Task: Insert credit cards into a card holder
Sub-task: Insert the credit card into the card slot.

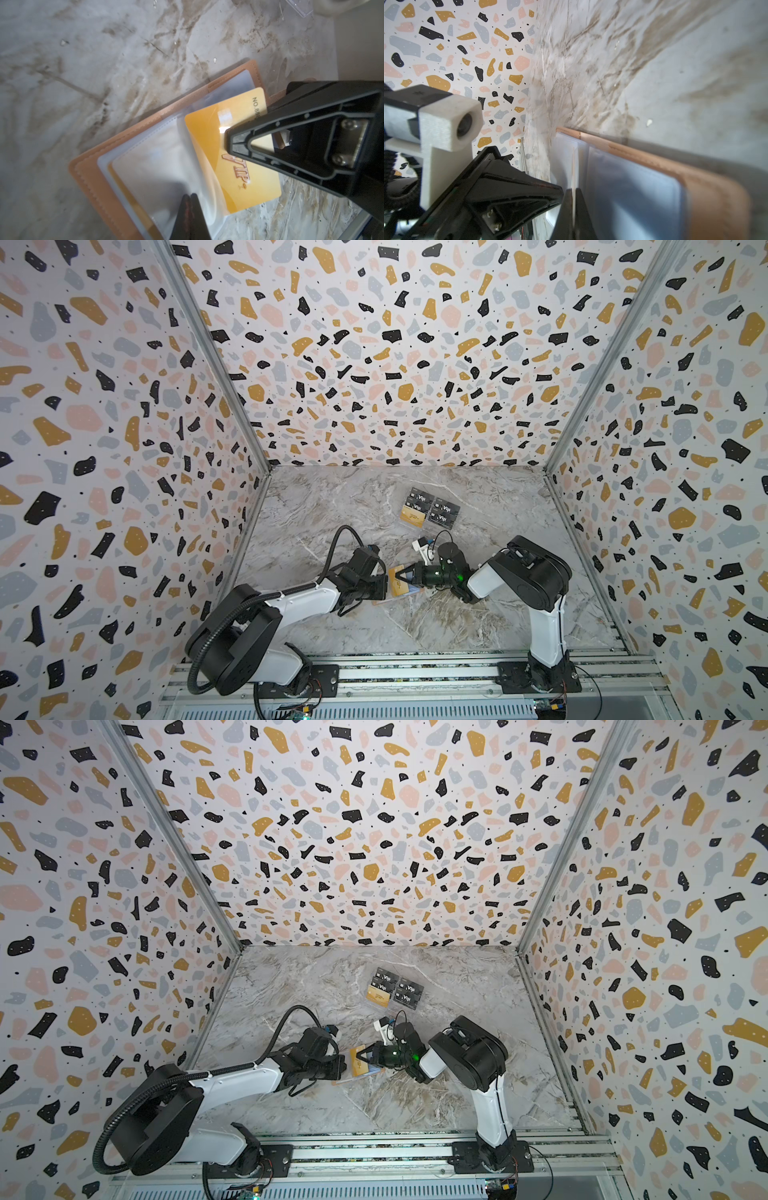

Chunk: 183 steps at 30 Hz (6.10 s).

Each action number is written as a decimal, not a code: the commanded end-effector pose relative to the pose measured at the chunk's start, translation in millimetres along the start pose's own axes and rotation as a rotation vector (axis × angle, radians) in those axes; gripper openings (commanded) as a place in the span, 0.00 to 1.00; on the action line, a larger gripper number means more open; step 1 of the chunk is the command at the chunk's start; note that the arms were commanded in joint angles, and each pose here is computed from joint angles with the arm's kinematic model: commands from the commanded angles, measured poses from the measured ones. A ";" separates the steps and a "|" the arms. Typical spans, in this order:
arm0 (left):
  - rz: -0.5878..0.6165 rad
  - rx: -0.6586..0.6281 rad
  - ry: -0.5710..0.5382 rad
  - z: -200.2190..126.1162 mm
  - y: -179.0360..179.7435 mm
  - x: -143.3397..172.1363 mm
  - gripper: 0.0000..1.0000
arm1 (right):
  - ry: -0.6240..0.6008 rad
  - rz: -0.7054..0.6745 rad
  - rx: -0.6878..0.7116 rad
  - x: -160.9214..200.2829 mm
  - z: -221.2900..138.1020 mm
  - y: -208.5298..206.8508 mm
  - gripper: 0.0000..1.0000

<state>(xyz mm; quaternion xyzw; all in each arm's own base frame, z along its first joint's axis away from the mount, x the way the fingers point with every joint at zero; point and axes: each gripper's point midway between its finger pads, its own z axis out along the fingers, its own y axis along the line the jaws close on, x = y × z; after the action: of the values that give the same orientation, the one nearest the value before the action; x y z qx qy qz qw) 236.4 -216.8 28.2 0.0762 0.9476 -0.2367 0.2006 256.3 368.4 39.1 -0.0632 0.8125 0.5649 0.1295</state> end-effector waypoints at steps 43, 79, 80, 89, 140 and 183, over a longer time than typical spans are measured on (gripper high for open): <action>-0.051 0.014 -0.045 -15.9 -0.1 -10.5 0.00 | 0.075 -0.209 0.438 -8.3 -14.9 -2.6 0.57; -0.100 -0.010 -0.049 -6.2 10.3 -29.2 0.07 | 0.153 -0.160 0.557 7.1 -47.8 -14.9 0.64; -0.100 -0.008 -0.045 -5.1 10.6 -27.7 0.07 | 0.154 -0.156 0.562 7.6 -47.7 -15.6 0.64; -0.114 0.035 -0.034 3.8 11.4 -14.6 0.00 | 0.187 -0.145 0.556 9.9 -38.2 -7.3 0.64; -0.080 -0.063 0.070 -24.1 21.2 3.9 0.08 | 0.184 -0.193 0.395 -1.6 -45.5 43.6 0.62; -0.107 0.251 0.072 34.4 -78.1 -37.0 0.22 | 0.197 -0.229 0.516 10.3 -65.0 -31.4 0.15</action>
<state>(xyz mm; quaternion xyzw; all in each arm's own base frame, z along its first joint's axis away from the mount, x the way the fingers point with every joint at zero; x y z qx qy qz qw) 266.9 -293.0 45.9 0.0553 0.9310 -0.3293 0.1477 248.9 309.5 32.3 -0.1856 0.9144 0.3356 0.1295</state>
